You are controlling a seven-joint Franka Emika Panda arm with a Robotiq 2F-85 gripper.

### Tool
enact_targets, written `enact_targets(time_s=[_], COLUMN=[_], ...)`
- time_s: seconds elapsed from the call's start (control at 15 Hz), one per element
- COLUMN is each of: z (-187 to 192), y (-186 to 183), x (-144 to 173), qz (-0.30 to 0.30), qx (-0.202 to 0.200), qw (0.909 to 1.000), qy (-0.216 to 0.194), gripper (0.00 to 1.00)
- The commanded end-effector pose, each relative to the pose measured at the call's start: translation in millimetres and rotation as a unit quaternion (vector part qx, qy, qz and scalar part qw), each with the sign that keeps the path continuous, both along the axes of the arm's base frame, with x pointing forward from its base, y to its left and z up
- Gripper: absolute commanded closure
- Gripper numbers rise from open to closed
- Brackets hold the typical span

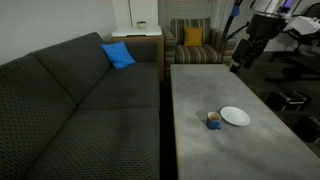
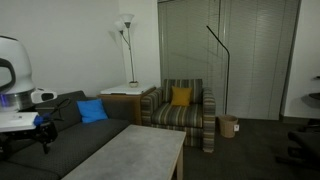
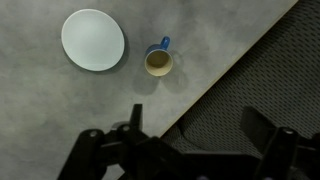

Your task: Put the blue cup on the white plate then remove the cup and put it on the table

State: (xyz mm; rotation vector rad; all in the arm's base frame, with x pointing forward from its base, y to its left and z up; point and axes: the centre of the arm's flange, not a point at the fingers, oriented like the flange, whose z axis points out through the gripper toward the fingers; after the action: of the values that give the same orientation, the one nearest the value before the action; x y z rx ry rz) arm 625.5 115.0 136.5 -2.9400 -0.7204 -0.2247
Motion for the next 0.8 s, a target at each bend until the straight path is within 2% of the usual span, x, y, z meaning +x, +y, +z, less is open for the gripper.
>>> enact_targets(time_s=[0.0,0.2,0.73], z=[2,-3,-10], y=[0,-2,-4], x=[1,3,1], qz=[0.0,-0.005,-0.089], qx=[0.0,-0.008,0.005], qw=[1.0,0.9999,0.9957], qy=[-0.002,0.005,0.023], gripper=[0.0,0.0,0.0])
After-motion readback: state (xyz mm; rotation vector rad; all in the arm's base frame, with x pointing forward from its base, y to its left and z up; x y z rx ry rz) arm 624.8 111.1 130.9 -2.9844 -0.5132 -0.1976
